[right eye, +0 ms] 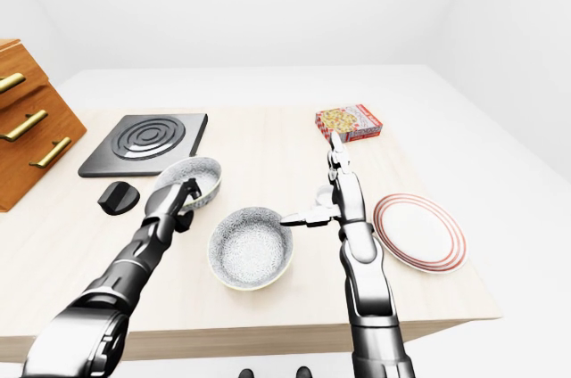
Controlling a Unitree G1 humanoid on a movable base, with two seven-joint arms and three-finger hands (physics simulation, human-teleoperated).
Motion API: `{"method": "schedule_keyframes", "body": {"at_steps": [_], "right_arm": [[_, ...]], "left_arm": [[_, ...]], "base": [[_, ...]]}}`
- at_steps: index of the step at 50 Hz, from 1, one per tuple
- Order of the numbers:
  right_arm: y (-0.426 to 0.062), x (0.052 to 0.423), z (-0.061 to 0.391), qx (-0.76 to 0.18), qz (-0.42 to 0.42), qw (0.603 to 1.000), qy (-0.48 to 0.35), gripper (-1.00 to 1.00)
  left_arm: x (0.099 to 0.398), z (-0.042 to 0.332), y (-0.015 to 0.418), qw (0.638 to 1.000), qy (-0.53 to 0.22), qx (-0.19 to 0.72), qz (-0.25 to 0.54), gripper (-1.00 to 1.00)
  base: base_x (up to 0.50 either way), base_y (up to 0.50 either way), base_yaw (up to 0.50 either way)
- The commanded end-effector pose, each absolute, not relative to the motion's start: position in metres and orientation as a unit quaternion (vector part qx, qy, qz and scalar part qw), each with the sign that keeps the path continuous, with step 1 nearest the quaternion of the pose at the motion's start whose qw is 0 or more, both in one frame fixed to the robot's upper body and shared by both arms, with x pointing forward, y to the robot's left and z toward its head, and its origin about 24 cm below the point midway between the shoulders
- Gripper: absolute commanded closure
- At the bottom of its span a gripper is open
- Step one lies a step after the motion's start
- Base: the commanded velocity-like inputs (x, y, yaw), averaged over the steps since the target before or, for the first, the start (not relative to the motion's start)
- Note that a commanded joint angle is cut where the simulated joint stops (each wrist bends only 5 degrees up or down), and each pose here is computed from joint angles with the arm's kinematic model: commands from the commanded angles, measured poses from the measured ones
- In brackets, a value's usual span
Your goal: Pick the akita bowl from table center and place it on the plate.
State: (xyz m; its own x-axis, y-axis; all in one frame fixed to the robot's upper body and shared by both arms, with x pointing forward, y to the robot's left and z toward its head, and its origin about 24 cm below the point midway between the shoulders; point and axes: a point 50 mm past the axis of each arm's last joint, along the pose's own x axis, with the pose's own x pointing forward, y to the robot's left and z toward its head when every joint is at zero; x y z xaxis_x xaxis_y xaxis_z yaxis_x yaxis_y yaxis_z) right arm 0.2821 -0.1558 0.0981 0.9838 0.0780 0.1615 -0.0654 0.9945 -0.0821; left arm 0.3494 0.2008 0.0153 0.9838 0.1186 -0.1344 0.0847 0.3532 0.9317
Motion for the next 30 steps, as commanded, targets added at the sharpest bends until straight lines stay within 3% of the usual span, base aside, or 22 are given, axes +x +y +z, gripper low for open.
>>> {"method": "schedule_keyframes", "body": {"at_steps": [1, 20, 30], "right_arm": [[-0.156, 0.281, 0.098, -0.038, 0.036, 0.995, -0.083, -1.0], [-0.155, 0.286, 0.115, -0.052, 0.038, 0.991, -0.113, -1.0], [-0.144, 0.315, 0.137, -0.188, 0.065, 0.971, -0.131, -1.0]], "left_arm": [[0.351, 0.048, 0.194, 0.83, 0.031, 0.556, -0.015, 1.0], [0.307, 0.133, 0.154, 0.813, -0.105, 0.564, -0.097, 1.0], [0.296, 0.142, 0.134, 0.802, -0.122, 0.571, -0.127, 1.0]], "base": [[0.0, 0.0, 0.0], [0.0, 0.0, 0.0], [0.0, 0.0, 0.0]]}}
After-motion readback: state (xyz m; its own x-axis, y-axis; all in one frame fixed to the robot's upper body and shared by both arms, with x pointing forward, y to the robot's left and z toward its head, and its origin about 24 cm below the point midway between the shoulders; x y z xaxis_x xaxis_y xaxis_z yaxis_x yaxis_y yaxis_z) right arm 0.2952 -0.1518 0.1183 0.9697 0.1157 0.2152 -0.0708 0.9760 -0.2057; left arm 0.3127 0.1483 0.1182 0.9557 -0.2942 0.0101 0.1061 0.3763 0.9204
